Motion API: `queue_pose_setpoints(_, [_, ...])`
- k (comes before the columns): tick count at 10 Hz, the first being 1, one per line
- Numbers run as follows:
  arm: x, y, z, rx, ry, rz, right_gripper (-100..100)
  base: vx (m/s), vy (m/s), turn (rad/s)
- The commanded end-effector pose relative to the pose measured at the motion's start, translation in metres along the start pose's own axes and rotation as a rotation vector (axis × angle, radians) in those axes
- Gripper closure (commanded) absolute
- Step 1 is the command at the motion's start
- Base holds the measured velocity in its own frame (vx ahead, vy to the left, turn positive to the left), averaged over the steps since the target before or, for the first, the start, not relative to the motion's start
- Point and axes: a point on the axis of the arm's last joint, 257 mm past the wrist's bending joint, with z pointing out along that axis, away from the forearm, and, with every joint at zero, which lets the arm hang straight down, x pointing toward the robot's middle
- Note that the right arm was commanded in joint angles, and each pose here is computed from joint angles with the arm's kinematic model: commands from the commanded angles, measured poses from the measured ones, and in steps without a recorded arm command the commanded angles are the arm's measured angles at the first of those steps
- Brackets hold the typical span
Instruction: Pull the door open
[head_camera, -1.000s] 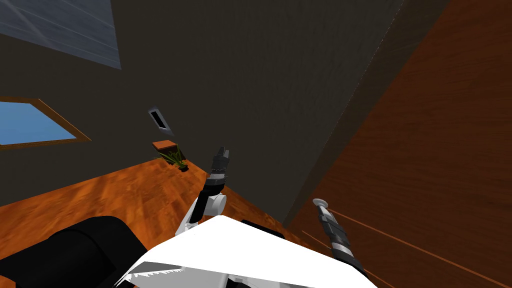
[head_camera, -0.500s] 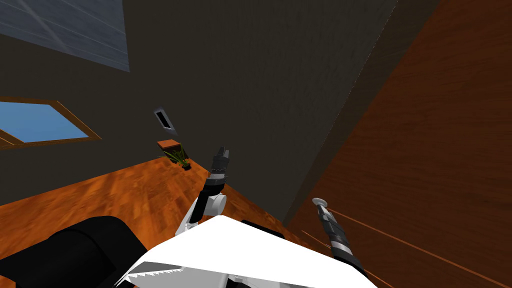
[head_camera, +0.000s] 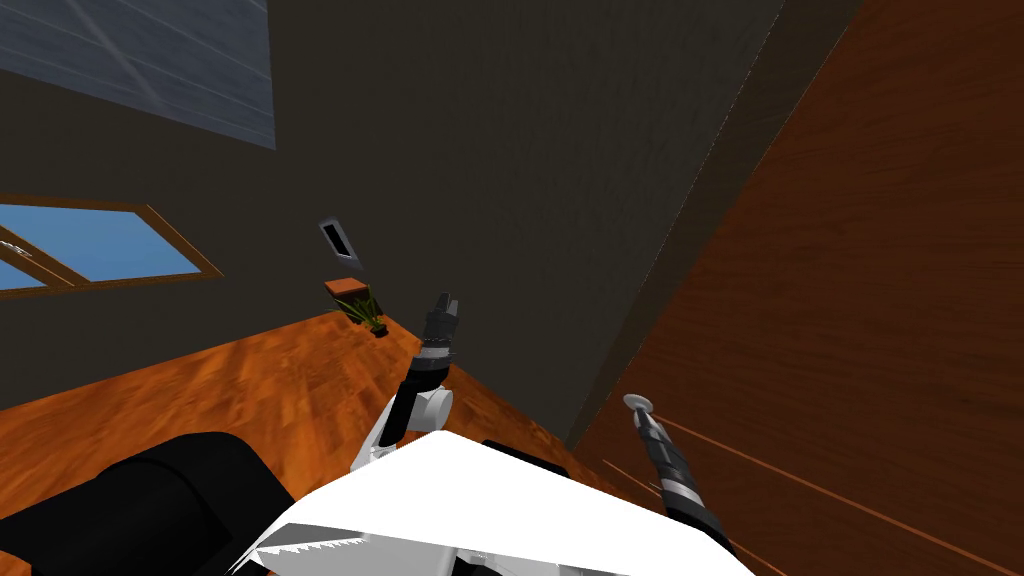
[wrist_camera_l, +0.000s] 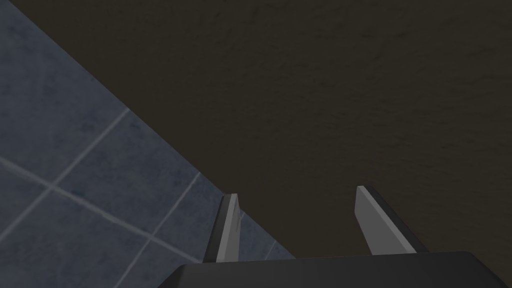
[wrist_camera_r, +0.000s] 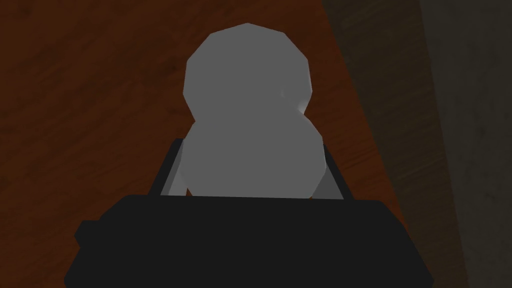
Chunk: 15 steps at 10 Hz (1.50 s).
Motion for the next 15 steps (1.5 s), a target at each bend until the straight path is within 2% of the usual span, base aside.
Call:
queue_pose_setpoints(1, [0.005, 0.002, -0.0007, 0.002, 0.006, 0.041, 100, -0.032, -0.012, 0.026])
queue_pose_setpoints(5, [0.003, 0.002, 0.0038, 0.009, -0.008, 0.188, 100, -0.051, -0.016, 0.057])
queue_pose_setpoints(8, [0.003, 0.002, 0.0053, 0.011, -0.013, 0.248, 100, -0.036, -0.008, 0.029])
queue_pose_setpoints(9, [0.003, 0.002, 0.0068, 0.013, -0.018, 0.297, 100, -0.044, -0.013, 0.050])
queue_pose_setpoints(10, [0.003, 0.002, 0.0068, 0.013, -0.018, 0.300, 100, -0.041, -0.018, 0.032])
queue_pose_setpoints(11, [0.002, 0.002, 0.0084, 0.015, -0.023, 0.350, 100, -0.050, -0.015, 0.058])
queue_pose_setpoints(12, [0.002, 0.002, 0.0084, 0.015, -0.023, 0.353, 100, -0.039, -0.012, 0.041])
queue_pose_setpoints(13, [0.002, 0.002, 0.0100, 0.017, -0.029, 0.403, 100, -0.046, -0.008, 0.050])
queue_pose_setpoints(14, [0.002, 0.002, 0.0100, 0.017, -0.029, 0.406, 100, -0.044, -0.012, 0.034])
queue_pose_setpoints(15, [0.001, 0.002, 0.0116, 0.019, -0.034, 0.457, 100, -0.044, -0.022, 0.065])
